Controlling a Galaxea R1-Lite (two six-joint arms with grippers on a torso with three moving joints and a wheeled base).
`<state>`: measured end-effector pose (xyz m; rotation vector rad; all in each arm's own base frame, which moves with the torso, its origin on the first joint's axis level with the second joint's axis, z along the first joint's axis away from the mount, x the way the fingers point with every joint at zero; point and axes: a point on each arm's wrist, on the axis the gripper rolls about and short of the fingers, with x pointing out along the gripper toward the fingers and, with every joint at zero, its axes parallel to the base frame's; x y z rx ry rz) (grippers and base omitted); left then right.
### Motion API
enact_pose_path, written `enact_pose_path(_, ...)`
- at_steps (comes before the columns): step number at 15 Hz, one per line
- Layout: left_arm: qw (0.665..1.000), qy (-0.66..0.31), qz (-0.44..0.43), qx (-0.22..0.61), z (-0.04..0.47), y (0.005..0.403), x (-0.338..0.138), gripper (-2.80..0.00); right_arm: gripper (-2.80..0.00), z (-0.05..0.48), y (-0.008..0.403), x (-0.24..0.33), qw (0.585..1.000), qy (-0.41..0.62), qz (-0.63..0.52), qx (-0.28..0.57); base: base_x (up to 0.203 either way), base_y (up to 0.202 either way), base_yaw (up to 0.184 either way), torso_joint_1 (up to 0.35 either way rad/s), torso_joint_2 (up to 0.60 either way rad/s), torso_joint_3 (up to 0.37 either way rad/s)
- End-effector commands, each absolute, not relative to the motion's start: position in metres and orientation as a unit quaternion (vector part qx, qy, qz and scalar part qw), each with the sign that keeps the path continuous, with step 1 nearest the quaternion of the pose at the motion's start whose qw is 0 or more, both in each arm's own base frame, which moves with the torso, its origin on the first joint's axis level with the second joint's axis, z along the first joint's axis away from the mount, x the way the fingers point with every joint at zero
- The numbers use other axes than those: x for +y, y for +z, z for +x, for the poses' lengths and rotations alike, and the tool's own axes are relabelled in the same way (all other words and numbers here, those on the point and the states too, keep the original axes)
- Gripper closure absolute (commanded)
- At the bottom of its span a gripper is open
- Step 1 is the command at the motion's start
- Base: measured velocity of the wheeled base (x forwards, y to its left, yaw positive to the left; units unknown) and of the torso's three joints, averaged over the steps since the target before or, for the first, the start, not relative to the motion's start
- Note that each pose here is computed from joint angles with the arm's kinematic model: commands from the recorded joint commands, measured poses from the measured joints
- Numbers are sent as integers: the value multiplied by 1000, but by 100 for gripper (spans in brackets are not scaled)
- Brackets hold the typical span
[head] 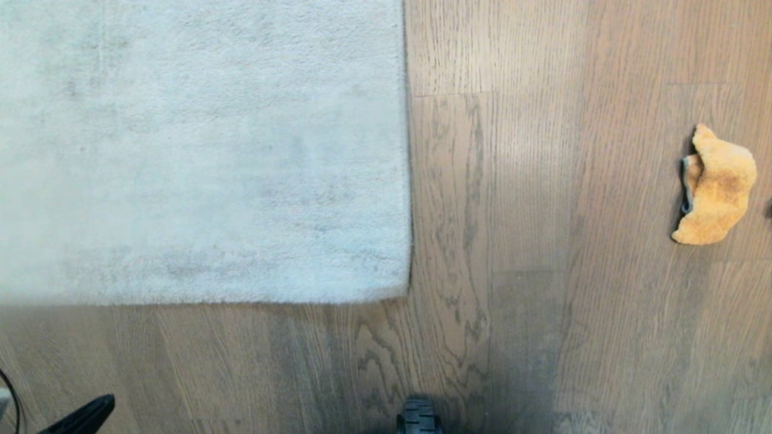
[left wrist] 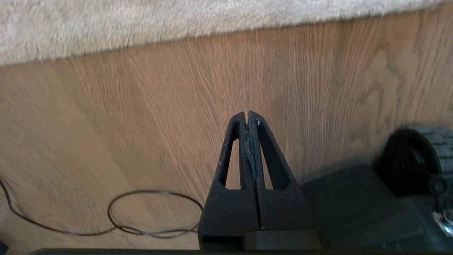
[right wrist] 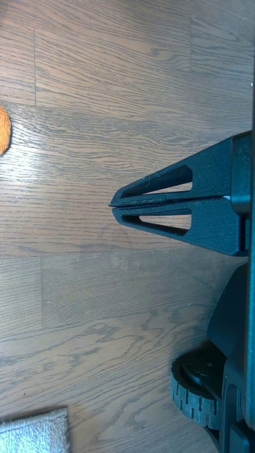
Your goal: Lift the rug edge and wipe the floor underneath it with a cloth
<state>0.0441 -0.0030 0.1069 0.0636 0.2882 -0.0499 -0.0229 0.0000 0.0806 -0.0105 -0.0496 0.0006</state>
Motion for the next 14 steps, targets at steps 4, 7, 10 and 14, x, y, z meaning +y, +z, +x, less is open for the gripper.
enact_pose_path(4,995,-22,26,98,6,91,0,0,0,-23,81,0,1000,1,-5,-25,0,0,0,0,0,0)
enact_pose_path(7,993,-25,29,116,1,84,1,0,0,-23,81,0,1000,1,-5,-25,0,0,0,0,0,0)
enact_pose_path(10,992,-31,27,123,-1,81,0,0,0,-23,81,0,1000,1,-5,-25,0,0,0,0,0,0)
enact_pose_path(14,993,-21,22,112,-5,79,0,0,0,-23,81,0,1000,1,-5,-25,0,0,0,0,0,0)
